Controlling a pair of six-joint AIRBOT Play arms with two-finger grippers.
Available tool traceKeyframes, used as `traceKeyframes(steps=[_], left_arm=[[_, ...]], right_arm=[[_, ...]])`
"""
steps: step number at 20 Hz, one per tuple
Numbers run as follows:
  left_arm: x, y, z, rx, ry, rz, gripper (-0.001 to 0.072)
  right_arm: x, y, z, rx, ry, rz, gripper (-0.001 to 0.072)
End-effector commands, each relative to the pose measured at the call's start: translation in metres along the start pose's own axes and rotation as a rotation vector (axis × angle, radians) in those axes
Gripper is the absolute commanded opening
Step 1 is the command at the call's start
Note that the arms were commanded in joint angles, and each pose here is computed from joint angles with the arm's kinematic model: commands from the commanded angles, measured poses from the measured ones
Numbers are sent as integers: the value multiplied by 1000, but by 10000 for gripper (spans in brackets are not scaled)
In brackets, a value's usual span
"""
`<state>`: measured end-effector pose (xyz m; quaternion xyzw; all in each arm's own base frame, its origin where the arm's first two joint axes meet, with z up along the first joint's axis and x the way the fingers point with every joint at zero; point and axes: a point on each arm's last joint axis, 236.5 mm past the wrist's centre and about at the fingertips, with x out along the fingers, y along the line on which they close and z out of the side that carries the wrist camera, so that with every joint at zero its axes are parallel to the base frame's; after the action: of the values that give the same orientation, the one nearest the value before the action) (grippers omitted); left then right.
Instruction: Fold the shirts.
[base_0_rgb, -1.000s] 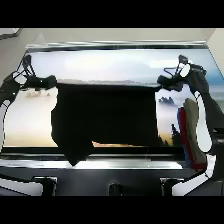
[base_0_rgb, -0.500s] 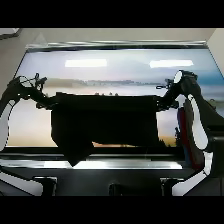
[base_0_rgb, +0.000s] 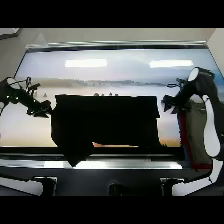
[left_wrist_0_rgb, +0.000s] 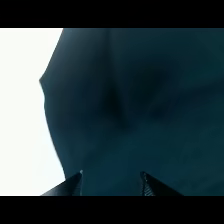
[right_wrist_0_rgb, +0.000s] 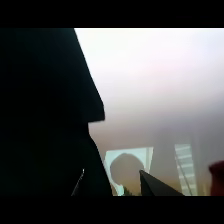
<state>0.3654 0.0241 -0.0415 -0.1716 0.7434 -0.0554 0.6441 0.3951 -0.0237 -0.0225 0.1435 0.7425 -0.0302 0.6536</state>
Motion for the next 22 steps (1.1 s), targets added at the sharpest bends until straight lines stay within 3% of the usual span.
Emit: traceKeyframes(steps=[1,5,11,13,16,17,22], left_arm=[[29,7,-73,-58,64,-73,451],[90,1,-160,-131,64,-183,452],[106,-16,-145,-184,-73,-263,440],[107,-11,-135,-208,-113,-248,363],[106,-9,-130,-216,-135,-239,76],[106,-9,-130,-211,-136,-239,38],[106,-9,-130,-205,-136,-239,31]], right_arm=[[-7,-17,-36,25,43,18,439],[18,-21,-68,33,65,19,468],[22,-15,-79,14,98,49,505],[28,-16,-89,9,110,49,509],[54,-19,-119,27,147,55,511],[63,-18,-129,24,159,70,513],[98,7,-136,81,130,198,537]])
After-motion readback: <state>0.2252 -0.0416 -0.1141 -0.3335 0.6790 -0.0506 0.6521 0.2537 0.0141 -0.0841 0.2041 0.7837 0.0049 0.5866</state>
